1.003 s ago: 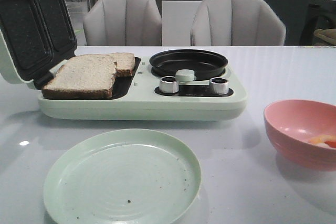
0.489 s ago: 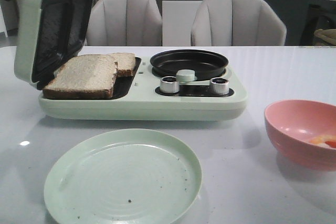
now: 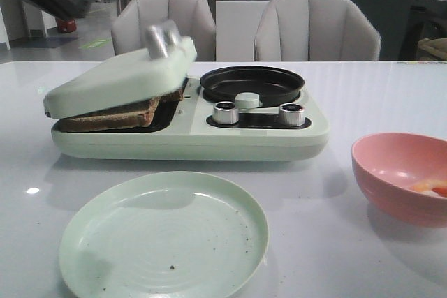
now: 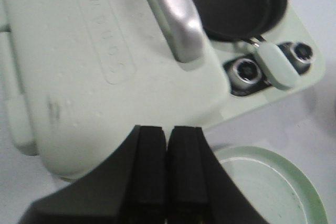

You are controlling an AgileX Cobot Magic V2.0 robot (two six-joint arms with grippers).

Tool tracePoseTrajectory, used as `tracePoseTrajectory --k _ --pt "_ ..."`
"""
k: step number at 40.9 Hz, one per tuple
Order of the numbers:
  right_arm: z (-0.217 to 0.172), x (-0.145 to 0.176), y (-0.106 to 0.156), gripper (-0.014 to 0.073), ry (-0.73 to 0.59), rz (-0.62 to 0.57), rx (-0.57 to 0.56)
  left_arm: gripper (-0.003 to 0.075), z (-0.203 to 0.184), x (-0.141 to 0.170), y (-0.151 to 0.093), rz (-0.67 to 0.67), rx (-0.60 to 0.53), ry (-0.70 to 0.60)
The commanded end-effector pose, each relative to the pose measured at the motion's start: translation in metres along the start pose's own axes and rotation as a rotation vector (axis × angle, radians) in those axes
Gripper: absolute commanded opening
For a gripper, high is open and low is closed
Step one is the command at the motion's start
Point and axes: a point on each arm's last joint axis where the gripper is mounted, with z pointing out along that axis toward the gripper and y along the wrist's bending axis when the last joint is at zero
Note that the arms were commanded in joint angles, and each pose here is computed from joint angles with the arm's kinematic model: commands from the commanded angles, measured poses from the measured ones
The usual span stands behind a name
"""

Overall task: Make breakfast with bread and shrimp
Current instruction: 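Push the sandwich maker lid down over the bread with the left gripper, then reach the right gripper to the pink bowl rim and grasp it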

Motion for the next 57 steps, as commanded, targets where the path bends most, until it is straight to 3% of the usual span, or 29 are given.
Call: tracePoseTrajectory --k 1,6,12,17,35,57 --pt "-0.006 -0.011 0.001 0.054 -0.087 -0.003 -0.007 0.0102 -0.023 -0.001 -0.035 0.095 0.035 -0.121" --pt "-0.006 -0.011 0.001 0.054 -0.087 -0.003 -0.007 0.0103 -0.031 0.022 -0.065 0.182 0.085 -0.105" --pt "-0.006 -0.011 0.001 0.054 -0.087 -0.003 -0.007 0.0103 -0.047 0.05 -0.079 0.193 0.036 -0.072" --pt "-0.006 -0.011 0.001 0.054 -0.087 -0.003 -0.007 0.0103 -0.065 0.07 -0.077 0.192 -0.024 -0.088" --pt "-0.006 -0.011 0.001 0.054 -0.087 -0.003 -0.007 0.0101 -0.136 0.142 -0.06 0.161 0.005 -0.264" --pt "-0.006 -0.012 0.001 0.054 -0.095 -0.003 -0.008 0.0101 -0.148 0.151 -0.058 0.16 0.016 -0.323"
